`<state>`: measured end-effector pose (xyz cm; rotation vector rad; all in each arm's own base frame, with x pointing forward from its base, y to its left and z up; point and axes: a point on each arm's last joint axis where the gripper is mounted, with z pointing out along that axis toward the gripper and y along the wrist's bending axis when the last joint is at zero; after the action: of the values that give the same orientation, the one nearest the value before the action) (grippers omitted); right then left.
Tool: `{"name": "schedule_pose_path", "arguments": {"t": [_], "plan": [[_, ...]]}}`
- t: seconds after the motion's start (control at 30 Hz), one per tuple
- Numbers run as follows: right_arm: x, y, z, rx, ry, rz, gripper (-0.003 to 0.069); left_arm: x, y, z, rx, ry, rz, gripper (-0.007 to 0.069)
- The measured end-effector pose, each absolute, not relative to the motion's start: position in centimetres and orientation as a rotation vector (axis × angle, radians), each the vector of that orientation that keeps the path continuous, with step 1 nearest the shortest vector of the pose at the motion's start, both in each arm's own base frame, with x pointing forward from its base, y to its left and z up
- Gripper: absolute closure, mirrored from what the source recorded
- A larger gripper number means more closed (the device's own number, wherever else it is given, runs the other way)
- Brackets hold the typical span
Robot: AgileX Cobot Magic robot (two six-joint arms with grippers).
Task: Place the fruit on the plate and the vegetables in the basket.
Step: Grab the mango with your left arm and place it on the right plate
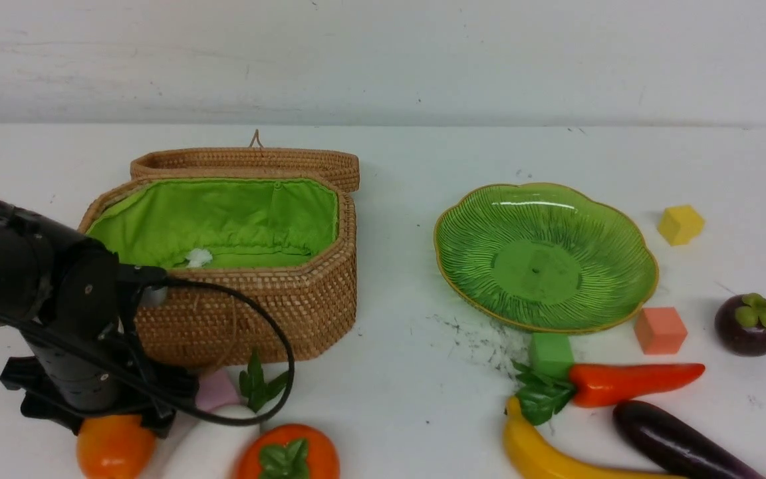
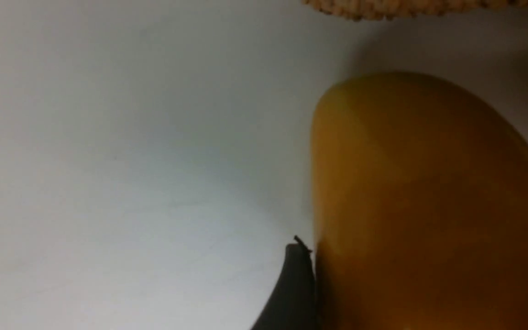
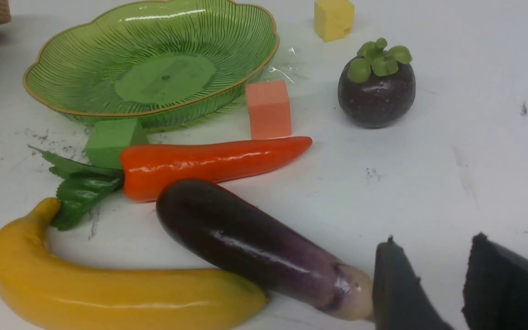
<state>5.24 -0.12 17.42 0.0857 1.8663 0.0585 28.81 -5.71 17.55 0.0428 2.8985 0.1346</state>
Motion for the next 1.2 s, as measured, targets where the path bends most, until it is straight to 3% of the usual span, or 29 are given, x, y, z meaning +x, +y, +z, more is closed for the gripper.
{"name": "schedule_pose_path", "arguments": {"t": [0.13,0.7,1.2], "plan": [[5.2,-0.1,17.4,0.086,1.866,0.059,0.0414,28.9,-5.7,17.4,0.038,2.903,0.132,0.005],[5.2,-0.1,17.4,0.086,1.866,0.059,0.0414,28.5,-5.8,17.4,-0.005,2.941,0.117,0.0052],[5.2,-0.1,17.4,0.086,1.866,0.059,0.0414,26.4,-5.2,22.5,-0.074,2.841,0.078,0.0052]]}}
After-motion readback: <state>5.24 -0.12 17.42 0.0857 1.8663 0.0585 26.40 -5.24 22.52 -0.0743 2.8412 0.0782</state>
